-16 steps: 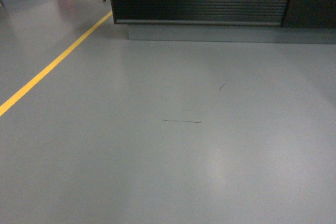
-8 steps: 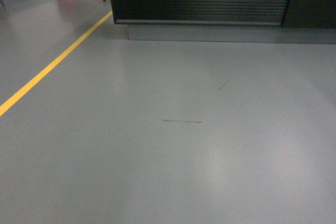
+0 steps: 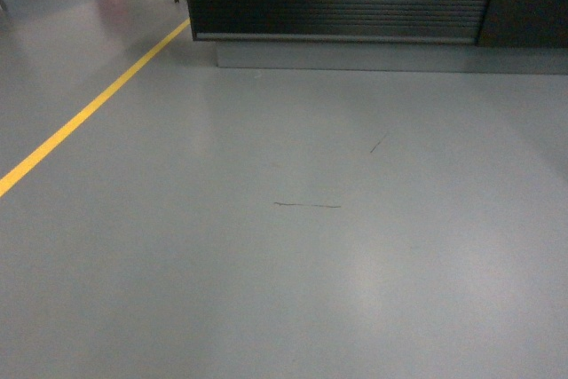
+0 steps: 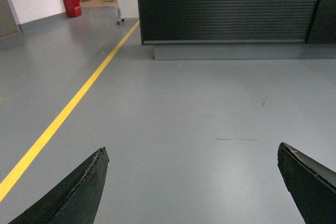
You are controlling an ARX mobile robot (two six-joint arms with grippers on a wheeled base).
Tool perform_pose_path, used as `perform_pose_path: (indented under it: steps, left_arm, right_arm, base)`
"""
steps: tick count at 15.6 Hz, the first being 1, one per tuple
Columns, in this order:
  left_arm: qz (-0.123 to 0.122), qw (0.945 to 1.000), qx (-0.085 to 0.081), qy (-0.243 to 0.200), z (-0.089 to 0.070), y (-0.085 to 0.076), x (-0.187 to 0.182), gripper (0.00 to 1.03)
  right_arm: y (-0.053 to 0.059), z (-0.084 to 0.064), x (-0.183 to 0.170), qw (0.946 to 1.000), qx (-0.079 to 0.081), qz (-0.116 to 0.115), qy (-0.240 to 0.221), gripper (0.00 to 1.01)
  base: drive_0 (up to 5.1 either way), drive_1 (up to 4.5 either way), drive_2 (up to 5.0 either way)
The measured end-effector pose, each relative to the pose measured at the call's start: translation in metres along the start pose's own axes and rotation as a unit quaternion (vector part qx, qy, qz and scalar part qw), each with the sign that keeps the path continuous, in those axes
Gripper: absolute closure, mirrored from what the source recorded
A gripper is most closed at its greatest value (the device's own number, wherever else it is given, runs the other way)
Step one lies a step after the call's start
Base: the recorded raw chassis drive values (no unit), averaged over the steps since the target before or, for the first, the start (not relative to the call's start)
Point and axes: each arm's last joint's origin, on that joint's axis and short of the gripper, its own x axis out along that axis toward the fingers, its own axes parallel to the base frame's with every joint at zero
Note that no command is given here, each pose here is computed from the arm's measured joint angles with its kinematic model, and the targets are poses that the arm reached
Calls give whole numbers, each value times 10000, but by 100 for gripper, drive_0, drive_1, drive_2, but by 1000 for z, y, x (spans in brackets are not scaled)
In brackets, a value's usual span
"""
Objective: Place dark red mango on scale at checkout
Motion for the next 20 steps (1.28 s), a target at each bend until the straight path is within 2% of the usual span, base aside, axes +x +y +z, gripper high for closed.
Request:
perform_pose_path:
  steps: [11, 20]
  left_arm:
    - [0, 10000, 0, 0, 0, 0, 0, 5]
    - [0, 10000, 0, 0, 0, 0, 0, 5]
  right_arm:
    - [0, 0, 0, 10000, 0, 0, 0, 3]
    - [0, 0, 0, 10000, 0, 0, -2, 3]
  base:
    - [0, 0, 0]
    - [-2, 244, -247]
